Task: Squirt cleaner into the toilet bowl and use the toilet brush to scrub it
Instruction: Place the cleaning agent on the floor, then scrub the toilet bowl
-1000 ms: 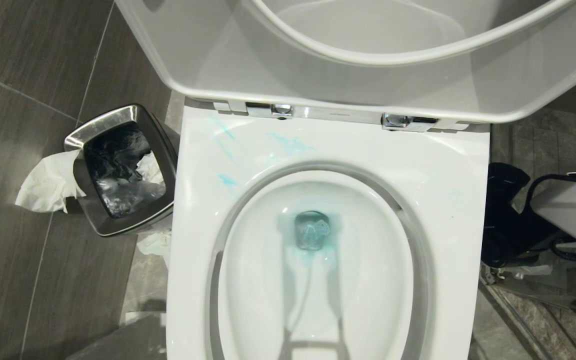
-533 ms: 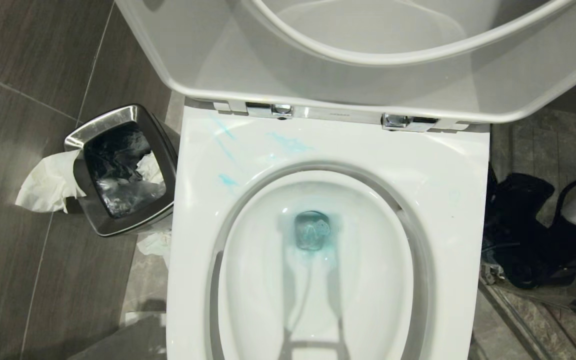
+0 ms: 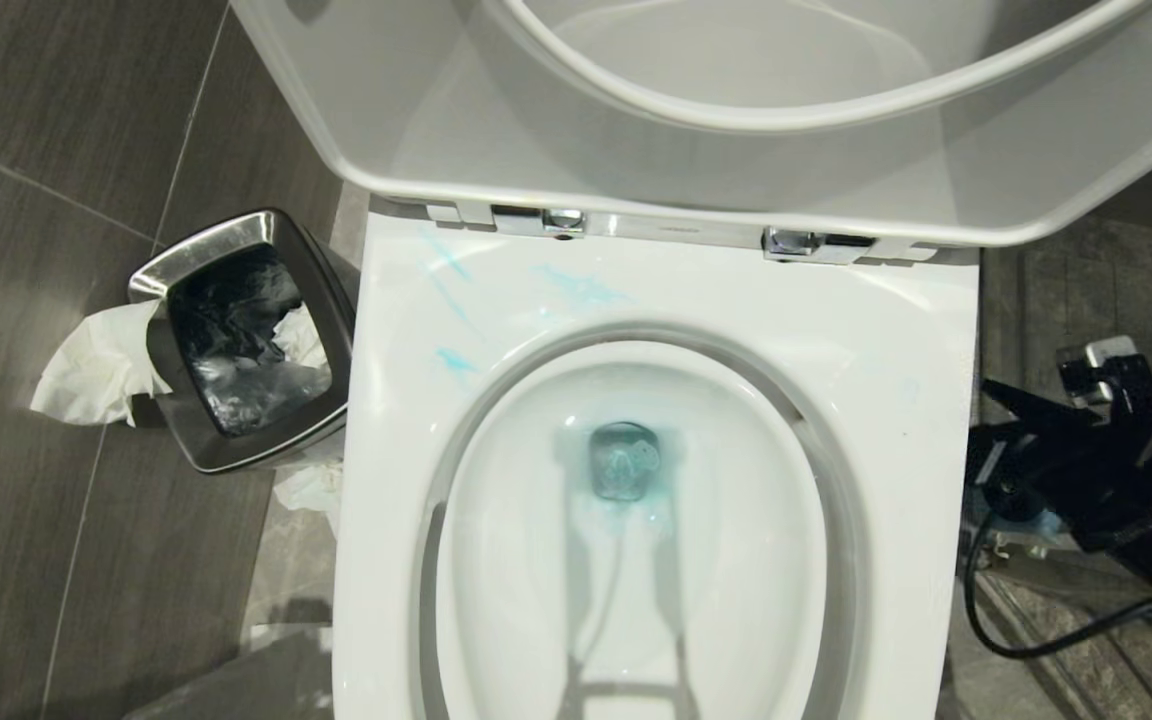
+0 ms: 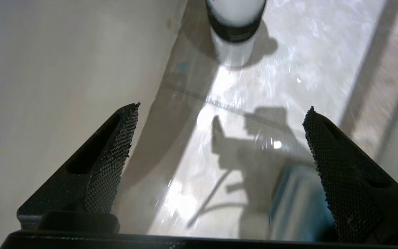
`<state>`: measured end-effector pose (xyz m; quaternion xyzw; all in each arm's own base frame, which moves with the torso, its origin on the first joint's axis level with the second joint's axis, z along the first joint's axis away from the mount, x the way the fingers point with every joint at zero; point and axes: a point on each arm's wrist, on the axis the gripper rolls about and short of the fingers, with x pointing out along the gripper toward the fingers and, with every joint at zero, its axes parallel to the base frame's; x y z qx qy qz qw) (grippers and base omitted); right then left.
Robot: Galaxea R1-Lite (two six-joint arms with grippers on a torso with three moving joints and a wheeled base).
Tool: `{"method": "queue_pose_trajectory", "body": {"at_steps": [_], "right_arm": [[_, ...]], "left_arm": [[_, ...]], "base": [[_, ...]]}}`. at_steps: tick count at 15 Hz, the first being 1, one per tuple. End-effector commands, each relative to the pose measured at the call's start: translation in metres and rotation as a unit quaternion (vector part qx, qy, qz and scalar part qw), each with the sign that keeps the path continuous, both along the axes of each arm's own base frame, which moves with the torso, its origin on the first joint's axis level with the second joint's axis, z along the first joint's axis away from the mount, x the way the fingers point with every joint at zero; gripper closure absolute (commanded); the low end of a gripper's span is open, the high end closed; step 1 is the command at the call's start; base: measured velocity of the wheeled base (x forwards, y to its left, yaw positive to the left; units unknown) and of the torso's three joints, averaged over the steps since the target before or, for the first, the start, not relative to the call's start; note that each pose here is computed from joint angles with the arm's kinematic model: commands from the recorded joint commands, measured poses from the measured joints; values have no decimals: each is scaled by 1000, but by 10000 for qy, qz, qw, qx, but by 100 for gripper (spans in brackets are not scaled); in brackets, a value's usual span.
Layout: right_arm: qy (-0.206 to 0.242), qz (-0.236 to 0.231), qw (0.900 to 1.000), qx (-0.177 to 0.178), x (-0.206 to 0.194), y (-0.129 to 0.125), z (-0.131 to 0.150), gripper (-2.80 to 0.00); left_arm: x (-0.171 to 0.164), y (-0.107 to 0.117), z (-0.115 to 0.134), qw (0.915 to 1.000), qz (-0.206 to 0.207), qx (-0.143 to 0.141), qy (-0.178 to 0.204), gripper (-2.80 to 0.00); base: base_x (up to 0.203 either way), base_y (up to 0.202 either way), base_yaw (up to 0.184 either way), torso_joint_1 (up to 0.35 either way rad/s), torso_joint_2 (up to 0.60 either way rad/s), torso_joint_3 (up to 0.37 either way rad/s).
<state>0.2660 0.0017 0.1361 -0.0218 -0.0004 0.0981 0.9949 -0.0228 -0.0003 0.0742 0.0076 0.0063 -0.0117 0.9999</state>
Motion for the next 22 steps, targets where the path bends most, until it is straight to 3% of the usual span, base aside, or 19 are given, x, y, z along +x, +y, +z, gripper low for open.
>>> {"method": "queue_pose_trajectory", "body": {"at_steps": [1, 2, 3, 7, 11, 13, 15, 17, 20, 22], "right_arm": [[-328, -5, 9995, 14, -45, 0, 19, -280], [-398, -8, 9992, 23, -56, 0, 22, -280], [-436, -21, 9990, 25, -65, 0, 24, 0], [-463, -293, 9985, -40, -97, 0, 28, 0], [-656, -743, 9951, -47, -147, -2, 59, 0], [-32, -837, 9964, -100, -172, -2, 82, 0], [90, -907, 9957, -166, -197, -2, 121, 0], [61, -1003, 9947, -240, -209, -2, 144, 0], [264, -1051, 9922, -620, -209, -3, 155, 0], [821, -1291, 9836, -953, -219, -4, 161, 0]], "left_arm": [[0, 0, -1, 10000, 1, 0, 13, 0], [0, 0, 0, 10000, 1, 0, 12, 0], [0, 0, 0, 10000, 1, -5, 5, 0], [0, 0, 0, 10000, 1, 0, 13, 0], [0, 0, 0, 10000, 1, -3, 11, 0], [0, 0, 0, 10000, 1, 0, 5, 0], [0, 0, 0, 10000, 1, -3, 14, 0], [0, 0, 0, 10000, 1, -4, 5, 0], [0, 0, 0, 10000, 1, 0, 5, 0], [0, 0, 0, 10000, 1, 0, 5, 0]], "base": [[0, 0, 0, 0, 0, 0], [0, 0, 0, 0, 0, 0], [0, 0, 0, 0, 0, 0], [0, 0, 0, 0, 0, 0], [0, 0, 0, 0, 0, 0], [0, 0, 0, 0, 0, 0], [0, 0, 0, 0, 0, 0], [0, 0, 0, 0, 0, 0], [0, 0, 0, 0, 0, 0], [0, 0, 0, 0, 0, 0]]}}
